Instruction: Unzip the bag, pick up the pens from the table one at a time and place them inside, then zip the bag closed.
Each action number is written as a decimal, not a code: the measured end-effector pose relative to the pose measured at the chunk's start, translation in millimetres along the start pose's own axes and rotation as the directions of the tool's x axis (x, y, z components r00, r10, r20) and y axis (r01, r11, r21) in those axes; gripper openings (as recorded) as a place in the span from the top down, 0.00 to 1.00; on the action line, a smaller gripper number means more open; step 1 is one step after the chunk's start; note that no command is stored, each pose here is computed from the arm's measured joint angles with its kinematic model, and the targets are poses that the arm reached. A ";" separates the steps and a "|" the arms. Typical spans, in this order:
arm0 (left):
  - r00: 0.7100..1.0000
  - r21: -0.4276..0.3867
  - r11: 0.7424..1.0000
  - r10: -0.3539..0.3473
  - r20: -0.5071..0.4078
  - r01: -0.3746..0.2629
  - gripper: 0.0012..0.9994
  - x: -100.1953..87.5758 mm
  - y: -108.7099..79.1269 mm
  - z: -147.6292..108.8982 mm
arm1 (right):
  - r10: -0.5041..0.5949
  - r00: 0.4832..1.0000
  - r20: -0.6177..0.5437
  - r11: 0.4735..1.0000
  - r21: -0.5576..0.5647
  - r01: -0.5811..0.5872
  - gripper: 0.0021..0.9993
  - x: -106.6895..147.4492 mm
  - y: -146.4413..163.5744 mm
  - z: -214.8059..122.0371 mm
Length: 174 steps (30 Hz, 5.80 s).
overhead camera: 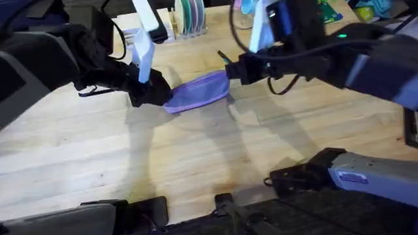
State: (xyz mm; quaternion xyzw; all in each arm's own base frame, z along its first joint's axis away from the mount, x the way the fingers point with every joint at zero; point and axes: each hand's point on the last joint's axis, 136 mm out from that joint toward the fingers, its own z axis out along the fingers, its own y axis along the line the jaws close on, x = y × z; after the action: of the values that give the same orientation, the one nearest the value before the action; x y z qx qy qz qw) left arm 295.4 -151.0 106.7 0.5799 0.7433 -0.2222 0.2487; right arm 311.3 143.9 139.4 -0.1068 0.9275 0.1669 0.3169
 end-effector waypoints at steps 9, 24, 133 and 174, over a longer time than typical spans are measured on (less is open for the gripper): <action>1.000 0.001 1.000 -0.009 -0.003 0.009 0.96 1.9 0.1 -0.9 | -0.009 0.999 0.050 1.000 -0.013 0.010 0.97 -7.9 5.3 -17.1; 1.000 -0.002 1.000 -0.009 -0.008 0.009 0.96 2.6 0.6 -1.0 | 0.001 0.997 0.075 0.992 -0.127 0.008 0.97 -13.9 48.7 -6.6; 0.995 -0.264 0.959 0.100 -0.015 -0.100 0.01 -39.8 -3.6 -102.4 | 0.018 0.958 -0.286 0.960 0.271 0.063 0.78 -7.8 -114.8 102.6; 0.995 -0.263 0.960 0.099 -0.015 -0.100 0.01 -39.7 -3.7 -102.3 | -0.424 0.904 -0.048 0.875 0.236 0.423 0.97 -73.2 -45.1 -85.9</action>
State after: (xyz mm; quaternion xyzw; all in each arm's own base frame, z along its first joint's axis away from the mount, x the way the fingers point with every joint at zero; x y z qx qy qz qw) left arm 288.5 -118.5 211.3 0.5785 0.7364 -0.1080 0.3338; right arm 334.4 76.7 238.0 -0.2674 0.8941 -0.0198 0.3587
